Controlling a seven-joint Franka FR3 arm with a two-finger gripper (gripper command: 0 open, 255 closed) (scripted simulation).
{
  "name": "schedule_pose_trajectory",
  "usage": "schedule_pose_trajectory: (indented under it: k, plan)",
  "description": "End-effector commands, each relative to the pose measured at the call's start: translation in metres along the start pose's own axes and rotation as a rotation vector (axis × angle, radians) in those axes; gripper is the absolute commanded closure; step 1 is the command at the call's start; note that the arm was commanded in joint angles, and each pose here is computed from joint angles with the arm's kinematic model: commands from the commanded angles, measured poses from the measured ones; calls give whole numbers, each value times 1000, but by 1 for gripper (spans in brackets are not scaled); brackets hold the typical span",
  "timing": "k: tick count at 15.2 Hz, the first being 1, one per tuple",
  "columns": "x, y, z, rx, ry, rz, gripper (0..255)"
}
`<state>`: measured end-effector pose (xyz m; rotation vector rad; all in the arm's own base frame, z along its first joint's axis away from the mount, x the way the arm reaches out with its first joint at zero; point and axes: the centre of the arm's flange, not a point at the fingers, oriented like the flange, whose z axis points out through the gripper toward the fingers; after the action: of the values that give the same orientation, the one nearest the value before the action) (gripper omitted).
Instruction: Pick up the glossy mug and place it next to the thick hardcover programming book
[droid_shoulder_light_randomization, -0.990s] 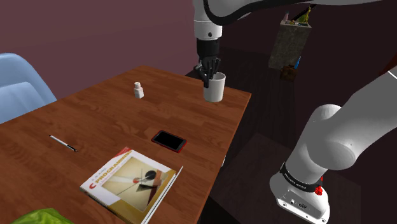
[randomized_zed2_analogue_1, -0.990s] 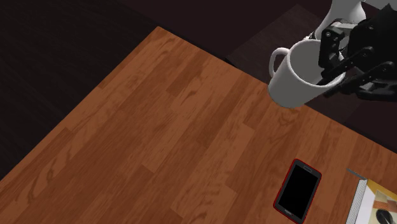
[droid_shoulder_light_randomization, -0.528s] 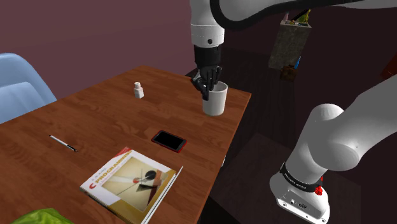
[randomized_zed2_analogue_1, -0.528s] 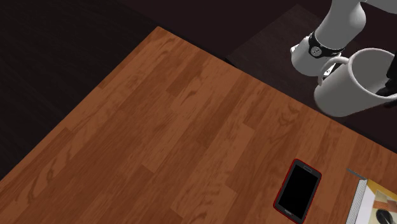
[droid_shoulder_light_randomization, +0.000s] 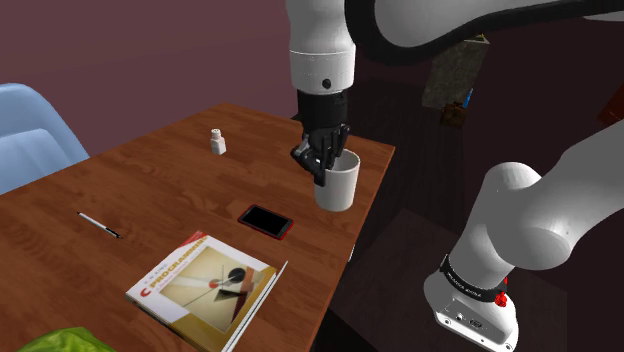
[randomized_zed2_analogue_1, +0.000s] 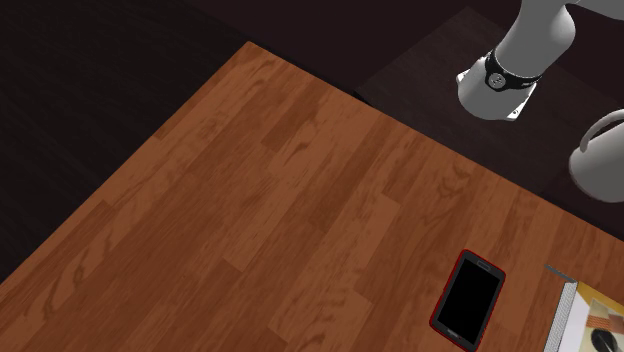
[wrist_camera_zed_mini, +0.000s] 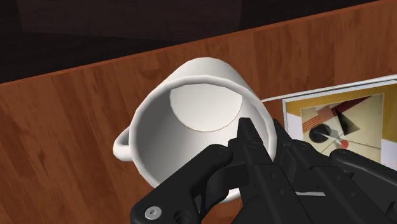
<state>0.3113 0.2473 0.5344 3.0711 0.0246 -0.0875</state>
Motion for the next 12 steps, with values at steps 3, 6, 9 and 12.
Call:
schedule_pose_trajectory:
  k: [3, 6, 9, 12]
  plan:
    - [-2, -4, 19, 0, 0, 1, 255]
    - [-1, -5, 35, 0, 0, 1, 255]
    - [0, -6, 51, 0, 0, 1, 255]
    - [1, -7, 66, 0, 0, 1, 255]
